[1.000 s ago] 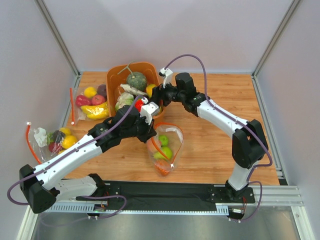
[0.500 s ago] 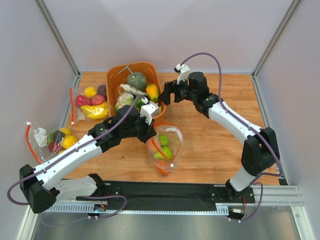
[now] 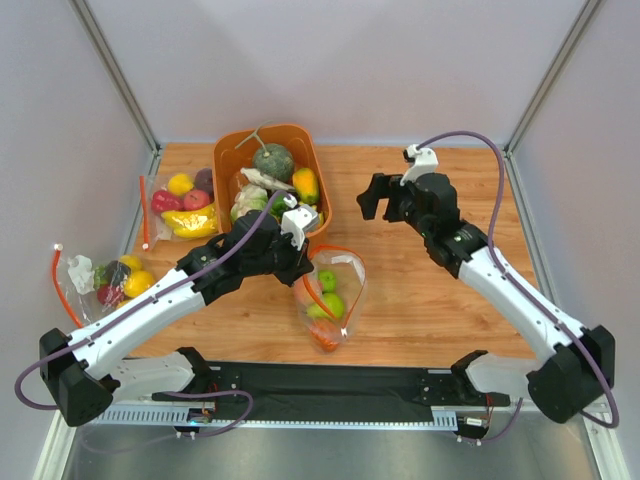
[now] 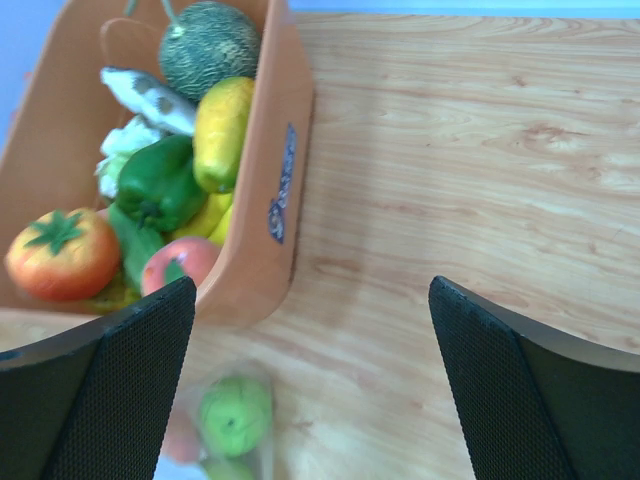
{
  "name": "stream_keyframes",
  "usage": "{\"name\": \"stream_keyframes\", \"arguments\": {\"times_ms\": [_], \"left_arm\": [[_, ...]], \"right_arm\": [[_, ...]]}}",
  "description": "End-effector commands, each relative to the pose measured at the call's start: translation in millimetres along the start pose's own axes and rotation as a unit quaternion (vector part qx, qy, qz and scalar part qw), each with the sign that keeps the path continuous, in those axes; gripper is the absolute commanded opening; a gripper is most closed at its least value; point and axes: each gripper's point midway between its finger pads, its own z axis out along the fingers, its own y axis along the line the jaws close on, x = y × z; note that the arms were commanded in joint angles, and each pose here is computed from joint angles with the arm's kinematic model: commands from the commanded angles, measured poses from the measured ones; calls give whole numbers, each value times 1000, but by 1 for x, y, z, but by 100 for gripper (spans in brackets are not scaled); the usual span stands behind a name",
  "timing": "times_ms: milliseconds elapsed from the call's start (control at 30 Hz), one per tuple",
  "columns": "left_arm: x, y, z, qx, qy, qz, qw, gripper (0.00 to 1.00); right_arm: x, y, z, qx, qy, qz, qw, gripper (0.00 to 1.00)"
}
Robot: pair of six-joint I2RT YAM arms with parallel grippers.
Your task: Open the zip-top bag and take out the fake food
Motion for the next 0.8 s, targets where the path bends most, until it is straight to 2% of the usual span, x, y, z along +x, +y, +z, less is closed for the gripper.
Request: {"name": "stream_keyframes", "arguments": {"times_ms": [0,67,200,367,600,767], "left_arm": [[-5,0,1,1,-8,8,1000,0],[-4,1,2,0,-6,7,1000,0],[-2,2,3,-1,-2,6,1000,0],[-2,2,3,-2,-2,5,1000,0],[-2,3,4,-4,0,5,1000,0],[-1,4,5,-5,3,4,1000,0]], "right_arm": [[-21,41,-36,-104,-42,10,994,100],[-15,63,-49,-146,-30,-1,989,97],[17,106,-72,-194,33,-55,979,93],[50,152,-94,-267,72,-58,959,87],[90,158,-91,-273,123,-34,954,74],[123,144,-80,-238,160,-31,958,63]]}}
